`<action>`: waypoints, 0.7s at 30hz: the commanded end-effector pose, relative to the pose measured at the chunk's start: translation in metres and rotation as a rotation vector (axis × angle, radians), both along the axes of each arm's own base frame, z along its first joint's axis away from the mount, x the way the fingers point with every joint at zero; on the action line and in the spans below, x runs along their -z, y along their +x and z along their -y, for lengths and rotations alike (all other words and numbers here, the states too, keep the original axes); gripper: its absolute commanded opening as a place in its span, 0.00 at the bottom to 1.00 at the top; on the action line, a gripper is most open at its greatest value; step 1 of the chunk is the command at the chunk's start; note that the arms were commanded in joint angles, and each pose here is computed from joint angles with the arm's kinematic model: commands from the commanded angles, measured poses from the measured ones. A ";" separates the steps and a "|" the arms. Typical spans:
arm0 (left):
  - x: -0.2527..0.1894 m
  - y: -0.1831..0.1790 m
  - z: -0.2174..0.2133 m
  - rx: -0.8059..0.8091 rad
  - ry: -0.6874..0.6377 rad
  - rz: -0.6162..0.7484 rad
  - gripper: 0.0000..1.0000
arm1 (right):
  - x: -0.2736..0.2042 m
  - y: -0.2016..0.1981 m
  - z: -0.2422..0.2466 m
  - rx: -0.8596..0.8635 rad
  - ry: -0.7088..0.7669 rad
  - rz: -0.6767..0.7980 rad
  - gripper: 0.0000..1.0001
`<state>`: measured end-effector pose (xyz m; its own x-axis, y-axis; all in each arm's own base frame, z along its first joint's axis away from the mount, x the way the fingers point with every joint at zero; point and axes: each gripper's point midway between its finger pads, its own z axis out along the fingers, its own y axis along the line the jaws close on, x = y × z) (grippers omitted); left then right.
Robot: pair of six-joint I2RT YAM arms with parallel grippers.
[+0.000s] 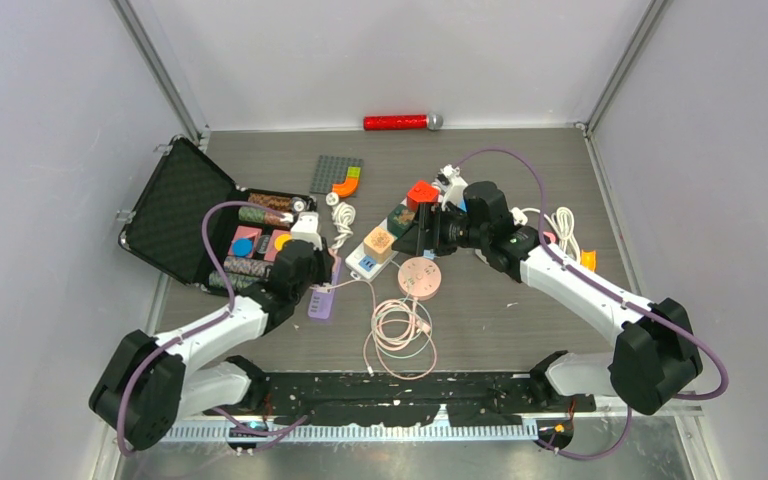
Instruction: Insert the plug
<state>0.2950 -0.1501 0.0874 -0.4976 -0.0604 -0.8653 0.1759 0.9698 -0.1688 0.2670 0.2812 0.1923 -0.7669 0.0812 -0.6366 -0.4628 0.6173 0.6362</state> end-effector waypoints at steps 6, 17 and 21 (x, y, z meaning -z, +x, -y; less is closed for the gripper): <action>0.006 0.007 0.003 -0.001 0.033 -0.044 0.00 | -0.006 0.006 0.002 0.030 -0.002 0.010 0.79; 0.032 -0.006 0.008 0.019 0.218 -0.098 0.00 | 0.002 0.007 0.004 0.044 -0.026 -0.016 0.78; 0.047 -0.016 0.007 -0.014 0.237 -0.154 0.00 | 0.003 0.008 0.005 0.049 -0.032 -0.024 0.78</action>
